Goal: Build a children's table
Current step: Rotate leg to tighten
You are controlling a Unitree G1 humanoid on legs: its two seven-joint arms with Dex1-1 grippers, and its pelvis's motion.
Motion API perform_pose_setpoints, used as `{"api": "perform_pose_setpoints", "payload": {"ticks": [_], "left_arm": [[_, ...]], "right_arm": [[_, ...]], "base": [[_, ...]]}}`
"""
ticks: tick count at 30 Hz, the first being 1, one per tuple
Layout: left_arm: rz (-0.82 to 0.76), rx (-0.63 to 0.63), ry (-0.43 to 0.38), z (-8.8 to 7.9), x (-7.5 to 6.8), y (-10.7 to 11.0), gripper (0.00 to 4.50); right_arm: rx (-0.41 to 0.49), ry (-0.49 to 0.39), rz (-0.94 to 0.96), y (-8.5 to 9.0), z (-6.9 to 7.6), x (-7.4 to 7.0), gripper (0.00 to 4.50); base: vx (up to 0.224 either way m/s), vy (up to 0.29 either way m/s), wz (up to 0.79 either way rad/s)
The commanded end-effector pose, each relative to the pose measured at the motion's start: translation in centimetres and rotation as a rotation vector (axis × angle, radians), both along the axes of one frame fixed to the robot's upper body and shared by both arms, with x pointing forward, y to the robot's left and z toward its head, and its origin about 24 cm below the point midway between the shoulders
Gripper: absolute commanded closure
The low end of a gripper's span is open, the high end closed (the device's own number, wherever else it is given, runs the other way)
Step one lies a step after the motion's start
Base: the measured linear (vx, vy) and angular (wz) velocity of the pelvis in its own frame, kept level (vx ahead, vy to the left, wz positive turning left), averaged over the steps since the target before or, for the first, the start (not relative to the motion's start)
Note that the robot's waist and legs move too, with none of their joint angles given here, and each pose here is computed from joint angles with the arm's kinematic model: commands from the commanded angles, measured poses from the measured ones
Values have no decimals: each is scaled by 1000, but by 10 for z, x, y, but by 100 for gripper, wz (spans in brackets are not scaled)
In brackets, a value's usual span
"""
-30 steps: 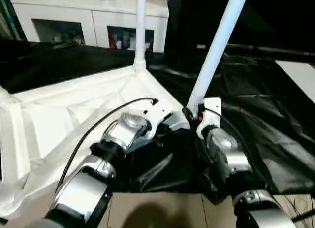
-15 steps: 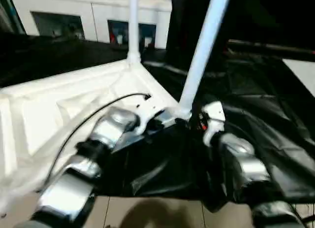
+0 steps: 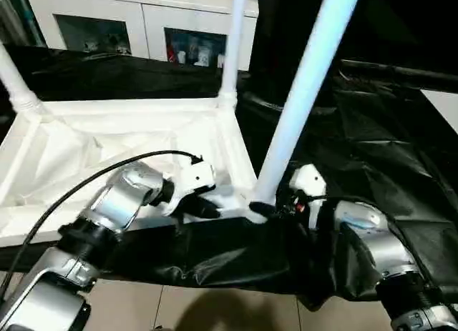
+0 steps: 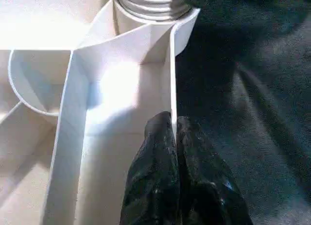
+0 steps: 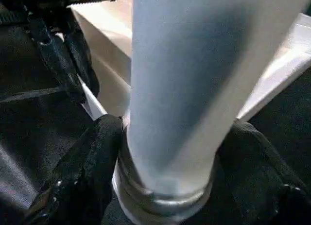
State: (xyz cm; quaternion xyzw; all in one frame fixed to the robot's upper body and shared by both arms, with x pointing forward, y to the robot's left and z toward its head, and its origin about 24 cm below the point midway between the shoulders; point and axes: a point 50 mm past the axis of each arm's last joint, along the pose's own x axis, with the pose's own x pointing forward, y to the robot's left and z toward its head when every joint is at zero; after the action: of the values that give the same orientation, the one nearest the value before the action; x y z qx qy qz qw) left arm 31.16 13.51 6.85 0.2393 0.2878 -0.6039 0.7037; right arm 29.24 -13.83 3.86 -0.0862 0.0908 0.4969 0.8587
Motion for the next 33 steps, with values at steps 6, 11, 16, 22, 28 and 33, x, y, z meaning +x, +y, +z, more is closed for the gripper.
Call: {"api": "perform_pose_setpoints", "payload": {"ticks": [6, 11, 16, 22, 28, 33], "left_arm": [[-69, 40, 103, -18, -16, -7, 450], [-66, 44, 112, -19, -18, -6, 450], [-64, 46, 117, -20, -19, -6, 450], [-55, 47, 127, -21, -21, -5, 450], [105, -6, 61, -25, -5, -16, 450], [317, -27, -12, -29, 17, -33, 450]], "right_arm": [[4, 32, 3, -4, -1, 0, 147], [12, 41, 9, -5, -2, 0, 178], [20, 46, 11, -5, -2, -1, 186], [40, 57, 0, -5, -4, -2, 187], [78, 83, -275, -4, -17, 9, 187], [89, 148, -638, 1, -36, 23, 187]], "base": [[0, 0, 0], [0, 0, 0], [0, 0, 0], [0, 0, 0], [0, 0, 0], [0, 0, 0]]}}
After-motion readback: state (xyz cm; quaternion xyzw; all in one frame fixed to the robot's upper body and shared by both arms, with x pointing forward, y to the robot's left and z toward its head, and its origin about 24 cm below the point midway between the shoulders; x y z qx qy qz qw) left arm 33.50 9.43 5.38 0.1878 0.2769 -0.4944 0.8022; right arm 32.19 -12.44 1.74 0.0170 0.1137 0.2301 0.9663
